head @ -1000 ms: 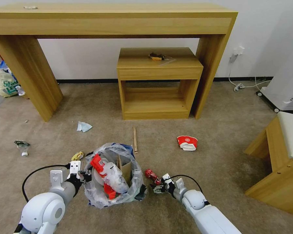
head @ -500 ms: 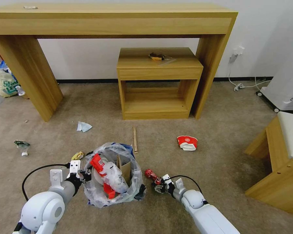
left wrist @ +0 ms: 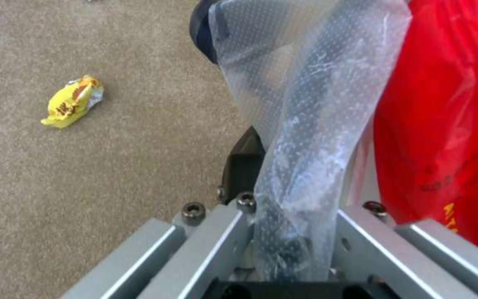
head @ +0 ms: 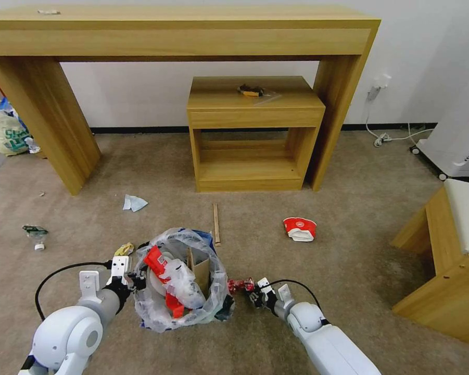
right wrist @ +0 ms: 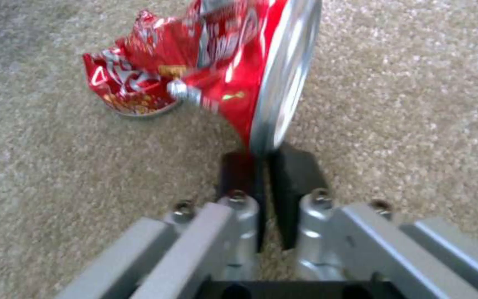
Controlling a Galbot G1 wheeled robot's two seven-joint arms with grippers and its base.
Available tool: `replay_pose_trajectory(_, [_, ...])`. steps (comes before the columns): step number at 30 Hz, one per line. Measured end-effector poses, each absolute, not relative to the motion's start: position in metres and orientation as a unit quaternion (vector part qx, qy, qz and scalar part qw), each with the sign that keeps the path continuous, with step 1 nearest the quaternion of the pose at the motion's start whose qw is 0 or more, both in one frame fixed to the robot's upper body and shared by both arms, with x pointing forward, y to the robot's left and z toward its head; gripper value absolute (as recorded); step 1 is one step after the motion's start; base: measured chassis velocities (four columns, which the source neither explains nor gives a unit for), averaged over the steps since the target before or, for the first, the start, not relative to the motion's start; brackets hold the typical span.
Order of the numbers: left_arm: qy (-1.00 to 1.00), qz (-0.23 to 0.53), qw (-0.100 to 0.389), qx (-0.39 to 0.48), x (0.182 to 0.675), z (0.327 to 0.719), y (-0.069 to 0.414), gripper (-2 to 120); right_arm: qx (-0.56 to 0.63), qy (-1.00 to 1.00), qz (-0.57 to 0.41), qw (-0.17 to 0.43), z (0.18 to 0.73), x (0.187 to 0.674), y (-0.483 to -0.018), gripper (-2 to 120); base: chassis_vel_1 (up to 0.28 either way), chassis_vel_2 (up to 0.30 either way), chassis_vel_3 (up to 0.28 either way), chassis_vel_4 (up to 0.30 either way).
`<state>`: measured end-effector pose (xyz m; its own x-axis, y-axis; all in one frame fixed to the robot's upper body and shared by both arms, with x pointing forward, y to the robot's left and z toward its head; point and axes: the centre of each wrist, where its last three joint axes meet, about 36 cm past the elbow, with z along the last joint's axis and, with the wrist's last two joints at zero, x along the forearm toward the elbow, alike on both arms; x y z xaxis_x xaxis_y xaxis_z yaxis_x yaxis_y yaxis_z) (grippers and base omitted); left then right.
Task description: Pick up the trash bin and place the garbage on the floor into it.
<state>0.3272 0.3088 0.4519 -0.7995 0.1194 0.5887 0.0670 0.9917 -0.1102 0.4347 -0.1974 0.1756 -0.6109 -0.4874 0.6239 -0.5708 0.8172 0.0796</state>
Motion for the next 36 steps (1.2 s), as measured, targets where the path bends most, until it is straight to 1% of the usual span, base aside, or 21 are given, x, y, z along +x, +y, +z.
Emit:
replay_pose_trajectory(1, [-0.948,0.042,0.313,-0.05,0.327,0.452,0.309,0,0.294,-0.896,0.063,0.327,0.176,0.434,-0.197,0,0.0,0.0,0.0,0.0])
replay_pose_trajectory(8, [-0.948,0.043,0.313,-0.052,0.327,0.452,0.309,0,0.289,-0.9,0.066,0.32,0.179,0.434,-0.196,0,0.0,0.0,0.0,0.0])
replay_pose_trajectory(15, [-0.948,0.044,0.312,-0.053,0.327,0.452,0.309,0,0.28,-0.91,0.08,0.295,0.207,0.433,-0.208,1,0.0,0.0,0.0,0.0])
replay_pose_trajectory(16, [-0.948,0.044,0.311,-0.053,0.327,0.452,0.309,0,0.279,-0.912,0.083,0.289,0.213,0.435,-0.211,7,0.0,0.0,0.0,0.0])
replay_pose_trajectory(17, [-0.948,0.044,0.311,-0.053,0.327,0.452,0.309,0,0.279,-0.912,0.083,0.289,0.213,0.435,-0.211,7,0.0,0.0,0.0,0.0])
replay_pose_trajectory(20, [-0.948,0.045,0.31,-0.055,0.328,0.452,0.308,0,0.279,-0.915,0.086,0.277,0.225,0.441,-0.213,22,0.0,0.0,0.0,0.0])
replay_pose_trajectory(21, [-0.948,0.045,0.31,-0.055,0.328,0.452,0.308,0,0.279,-0.915,0.086,0.277,0.225,0.441,-0.213,22,0.0,0.0,0.0,0.0])
replay_pose_trajectory(23, [-0.948,0.046,0.311,-0.055,0.329,0.451,0.308,0,0.277,-0.916,0.084,0.276,0.228,0.446,-0.213,32,0.0,0.0,0.0,0.0])
replay_pose_trajectory(24, [-0.948,0.046,0.311,-0.055,0.329,0.451,0.308,0,0.277,-0.916,0.084,0.276,0.228,0.446,-0.213,32,0.0,0.0,0.0,0.0])
replay_pose_trajectory(27, [-0.947,0.045,0.312,-0.055,0.329,0.45,0.308,0,0.277,-0.915,0.067,0.286,0.22,0.453,-0.203,47,0.0,0.0,0.0,0.0])
replay_pose_trajectory(28, [-0.947,0.045,0.312,-0.055,0.329,0.45,0.308,0,0.277,-0.915,0.067,0.286,0.22,0.453,-0.203,47,0.0,0.0,0.0,0.0])
replay_pose_trajectory(30, [-0.948,0.045,0.311,-0.055,0.329,0.451,0.308,0,0.277,-0.915,0.052,0.29,0.219,0.457,-0.197,56,0.0,0.0,0.0,0.0])
replay_pose_trajectory(31, [-0.948,0.045,0.311,-0.055,0.329,0.451,0.308,0,0.277,-0.915,0.052,0.29,0.219,0.457,-0.197,56,0.0,0.0,0.0,0.0])
replay_pose_trajectory(33, [-0.948,0.044,0.311,-0.054,0.33,0.451,0.309,0,0.269,-0.915,0.025,0.3,0.216,0.462,-0.187,68,0.0,0.0,0.0,0.0])
replay_pose_trajectory(34, [-0.948,0.044,0.311,-0.054,0.33,0.451,0.309,0,0.266,-0.915,0.016,0.303,0.216,0.462,-0.185,71,0.0,0.0,0.0,0.0])
replay_pose_trajectory(35, [-0.948,0.044,0.311,-0.054,0.33,0.451,0.309,0,0.266,-0.915,0.016,0.303,0.216,0.462,-0.185,71,0.0,0.0,0.0,0.0])
replay_pose_trajectory(36, [-0.948,0.044,0.311,-0.055,0.33,0.451,0.308,0,0.256,-0.915,-0.006,0.312,0.217,0.464,-0.179,77,0.0,0.0,0.0,0.0])
